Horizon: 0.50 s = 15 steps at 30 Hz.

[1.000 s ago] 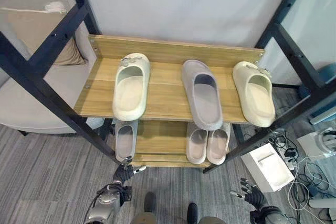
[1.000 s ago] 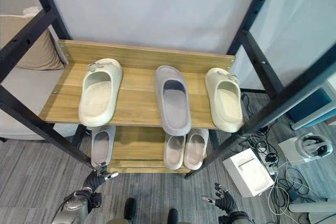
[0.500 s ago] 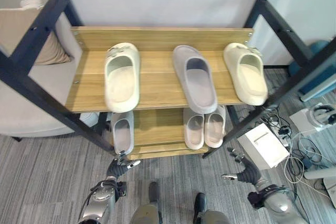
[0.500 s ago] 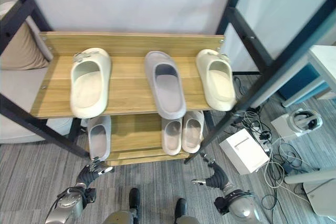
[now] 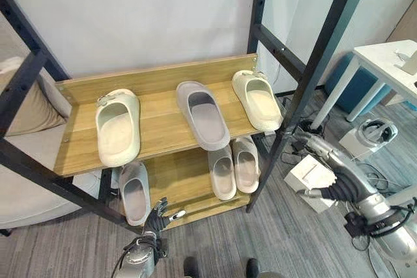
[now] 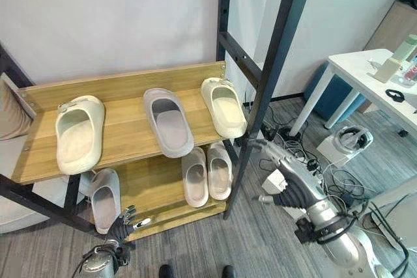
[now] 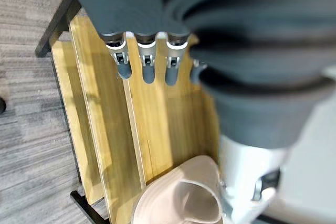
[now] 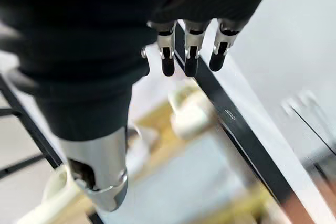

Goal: Arrange the slippers neatly on the shoe rack.

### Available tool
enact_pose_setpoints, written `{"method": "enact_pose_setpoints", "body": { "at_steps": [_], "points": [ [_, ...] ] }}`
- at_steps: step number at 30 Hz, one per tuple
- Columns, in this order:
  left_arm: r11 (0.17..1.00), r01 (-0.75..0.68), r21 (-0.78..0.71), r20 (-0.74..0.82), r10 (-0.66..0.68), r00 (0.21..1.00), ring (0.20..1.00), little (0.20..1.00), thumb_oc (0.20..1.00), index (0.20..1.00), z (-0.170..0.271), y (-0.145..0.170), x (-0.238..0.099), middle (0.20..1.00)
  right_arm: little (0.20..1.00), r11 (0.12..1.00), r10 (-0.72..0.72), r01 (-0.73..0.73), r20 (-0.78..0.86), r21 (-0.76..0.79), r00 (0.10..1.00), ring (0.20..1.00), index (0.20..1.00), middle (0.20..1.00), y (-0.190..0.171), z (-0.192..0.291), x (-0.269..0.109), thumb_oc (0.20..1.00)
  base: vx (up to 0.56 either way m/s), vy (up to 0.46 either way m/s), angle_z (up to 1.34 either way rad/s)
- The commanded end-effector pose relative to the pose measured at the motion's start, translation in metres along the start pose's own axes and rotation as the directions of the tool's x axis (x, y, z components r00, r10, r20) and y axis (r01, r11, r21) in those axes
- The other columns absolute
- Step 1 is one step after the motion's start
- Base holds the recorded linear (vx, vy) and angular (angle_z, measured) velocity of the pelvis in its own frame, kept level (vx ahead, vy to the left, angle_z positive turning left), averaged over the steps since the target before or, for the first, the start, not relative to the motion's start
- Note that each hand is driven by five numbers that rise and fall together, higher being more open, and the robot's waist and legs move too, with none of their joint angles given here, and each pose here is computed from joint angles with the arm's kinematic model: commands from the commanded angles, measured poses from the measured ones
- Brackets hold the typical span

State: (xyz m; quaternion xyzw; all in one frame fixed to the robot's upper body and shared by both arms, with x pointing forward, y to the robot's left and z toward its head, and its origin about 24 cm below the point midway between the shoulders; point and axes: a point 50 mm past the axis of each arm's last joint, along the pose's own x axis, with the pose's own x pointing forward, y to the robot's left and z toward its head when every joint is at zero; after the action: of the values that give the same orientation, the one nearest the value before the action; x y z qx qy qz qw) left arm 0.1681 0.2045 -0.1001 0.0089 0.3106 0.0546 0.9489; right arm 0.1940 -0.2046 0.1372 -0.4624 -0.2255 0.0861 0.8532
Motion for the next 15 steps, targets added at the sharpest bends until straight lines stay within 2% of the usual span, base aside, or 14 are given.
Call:
{"method": "enact_pose_setpoints", "body": {
  "at_steps": [1, 15],
  "points": [
    [0.999, -0.008, 0.049, 0.129, 0.001, 0.992, 1.000, 1.000, 1.000, 1.000, 0.036, 0.003, 0.014, 1.000, 1.000, 0.987, -0.152, 0.155, 0.074, -0.035, 0.986, 1.000, 1.000, 1.000, -0.005, 0.007, 0.016, 1.000, 0.02, -0.003, 0.10],
    [0.997, 0.002, 0.082, 0.097, -0.009, 0.995, 1.000, 1.000, 1.000, 1.000, 0.030, -0.003, 0.016, 1.000, 1.000, 0.946, -0.294, 0.311, 0.160, -0.091, 0.942, 1.000, 1.000, 1.000, 0.005, 0.013, 0.083, 1.000, 0.05, 0.014, 0.15]
  ]
}}
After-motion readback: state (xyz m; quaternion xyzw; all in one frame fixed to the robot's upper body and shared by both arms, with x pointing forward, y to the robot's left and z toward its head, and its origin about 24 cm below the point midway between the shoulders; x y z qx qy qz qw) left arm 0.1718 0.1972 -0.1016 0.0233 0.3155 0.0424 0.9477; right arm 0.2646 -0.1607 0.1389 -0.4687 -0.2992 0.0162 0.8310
